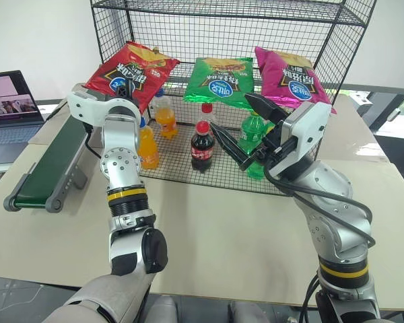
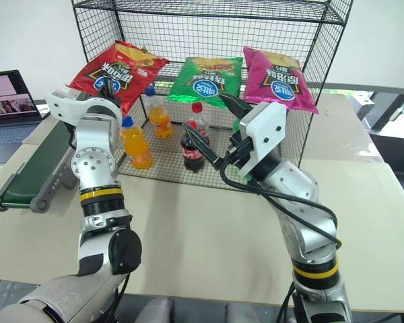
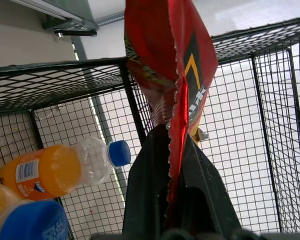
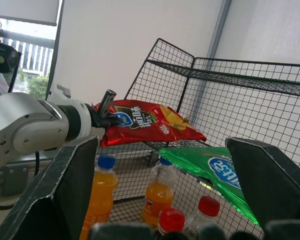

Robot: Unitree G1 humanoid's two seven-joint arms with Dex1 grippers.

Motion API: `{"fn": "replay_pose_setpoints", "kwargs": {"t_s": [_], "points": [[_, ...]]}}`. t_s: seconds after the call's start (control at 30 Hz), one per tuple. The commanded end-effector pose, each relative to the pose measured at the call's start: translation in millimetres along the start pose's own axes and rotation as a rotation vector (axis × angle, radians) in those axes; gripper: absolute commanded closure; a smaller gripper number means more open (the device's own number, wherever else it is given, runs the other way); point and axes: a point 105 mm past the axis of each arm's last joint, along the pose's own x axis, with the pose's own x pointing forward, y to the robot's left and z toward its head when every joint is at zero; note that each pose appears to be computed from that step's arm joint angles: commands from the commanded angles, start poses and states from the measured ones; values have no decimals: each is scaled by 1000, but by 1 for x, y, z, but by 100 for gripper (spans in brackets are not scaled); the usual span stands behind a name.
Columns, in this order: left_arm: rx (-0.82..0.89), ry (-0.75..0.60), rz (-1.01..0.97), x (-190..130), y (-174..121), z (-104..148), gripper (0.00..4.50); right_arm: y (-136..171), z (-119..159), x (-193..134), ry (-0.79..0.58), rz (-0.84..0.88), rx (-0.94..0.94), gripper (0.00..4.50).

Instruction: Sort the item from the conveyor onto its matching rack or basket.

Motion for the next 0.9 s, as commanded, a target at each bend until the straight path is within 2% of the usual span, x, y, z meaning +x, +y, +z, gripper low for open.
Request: {"fn": "replay_pose_setpoints", "kwargs": {"t_s": [0.03, 0.2, 0.47, 0.63, 0.67, 0.8, 0.87, 0.9], "points": [[-23, -4, -76, 1, -21, -3, 447, 0, 13, 0, -43, 0, -25, 0], [-23, 23, -141, -2, -36, -12, 447, 0, 13, 0, -42, -3, -24, 0], [-34, 32, -163, -4, -45, -16, 447, 0, 12, 0, -41, -5, -23, 0], [-48, 42, -165, -8, -46, -21, 306, 0, 12, 0, -41, -6, -22, 0], [-48, 42, -165, -8, -46, -21, 254, 0, 12, 0, -41, -6, -22, 0], [-39, 43, -158, -13, -44, -19, 114, 0, 12, 0, -39, -6, -21, 0], [-31, 53, -148, -18, -43, -20, 21, -1, 11, 1, -40, -6, -19, 0], [-32, 60, -138, -21, -41, -21, 4, 0, 11, 1, -40, -6, -18, 0]]}}
